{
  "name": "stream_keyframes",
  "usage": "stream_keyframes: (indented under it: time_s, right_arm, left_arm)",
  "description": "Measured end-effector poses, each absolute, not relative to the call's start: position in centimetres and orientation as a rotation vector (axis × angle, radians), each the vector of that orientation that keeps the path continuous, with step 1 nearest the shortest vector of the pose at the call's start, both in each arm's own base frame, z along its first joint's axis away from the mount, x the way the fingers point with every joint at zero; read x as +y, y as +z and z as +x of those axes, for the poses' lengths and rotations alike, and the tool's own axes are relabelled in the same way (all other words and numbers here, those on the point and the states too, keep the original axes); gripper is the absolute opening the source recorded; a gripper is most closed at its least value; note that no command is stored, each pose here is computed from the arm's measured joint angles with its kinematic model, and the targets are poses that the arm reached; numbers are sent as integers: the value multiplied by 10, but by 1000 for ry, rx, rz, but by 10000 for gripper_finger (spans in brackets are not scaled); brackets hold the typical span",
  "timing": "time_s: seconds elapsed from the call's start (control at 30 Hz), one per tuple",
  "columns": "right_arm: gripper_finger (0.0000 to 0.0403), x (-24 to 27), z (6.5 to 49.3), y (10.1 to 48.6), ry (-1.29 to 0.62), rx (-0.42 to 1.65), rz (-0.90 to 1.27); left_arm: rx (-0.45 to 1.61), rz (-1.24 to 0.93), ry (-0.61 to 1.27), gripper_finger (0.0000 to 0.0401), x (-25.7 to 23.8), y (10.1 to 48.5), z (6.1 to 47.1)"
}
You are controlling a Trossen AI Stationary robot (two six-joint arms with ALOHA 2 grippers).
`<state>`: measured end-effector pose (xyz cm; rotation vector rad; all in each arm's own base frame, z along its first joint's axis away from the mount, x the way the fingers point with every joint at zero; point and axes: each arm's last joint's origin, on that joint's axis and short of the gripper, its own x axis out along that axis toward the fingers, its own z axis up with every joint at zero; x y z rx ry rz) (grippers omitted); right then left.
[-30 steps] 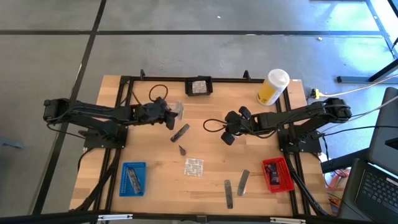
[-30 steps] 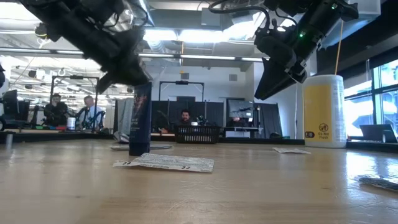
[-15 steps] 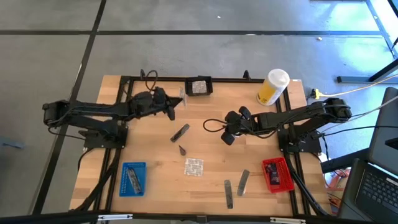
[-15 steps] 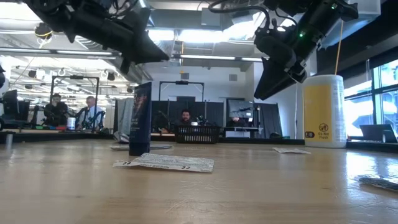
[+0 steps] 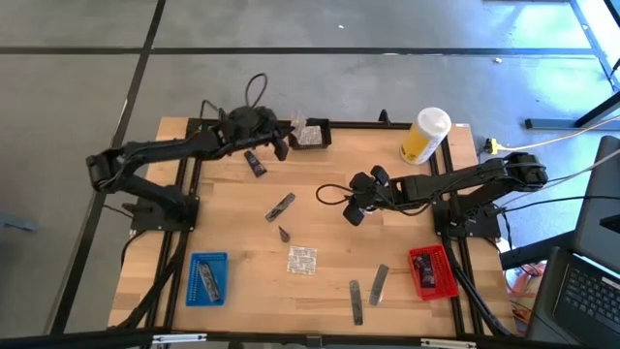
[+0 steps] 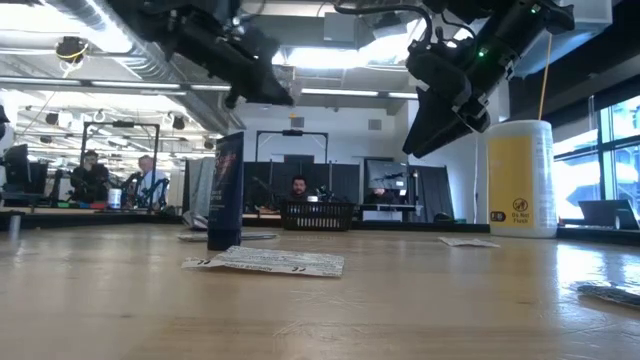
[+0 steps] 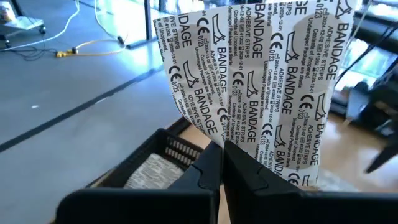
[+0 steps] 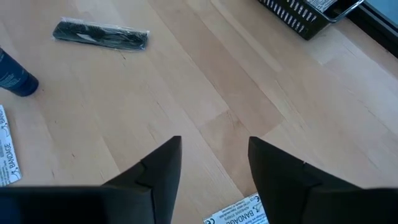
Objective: Pick & Place Travel size toiletries
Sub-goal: Put the white bandage into the black bin
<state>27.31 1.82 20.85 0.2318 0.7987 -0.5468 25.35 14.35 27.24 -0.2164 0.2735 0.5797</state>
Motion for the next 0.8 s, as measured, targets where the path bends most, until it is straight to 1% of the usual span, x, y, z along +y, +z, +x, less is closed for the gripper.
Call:
stream_keyframes:
  time_s: [0.27,0.5,0.8]
  right_arm:
    - [194,18,273,208,-546,799,232]
    - [183,18,273,209,-546,798,232]
    - [165,18,273,209,-546,795,233]
  left_arm:
    - [497,-93,549,3,178,268,286]
    - [672,-16,559,3,202,255,305]
    - [790,111,618,3,229,237,318]
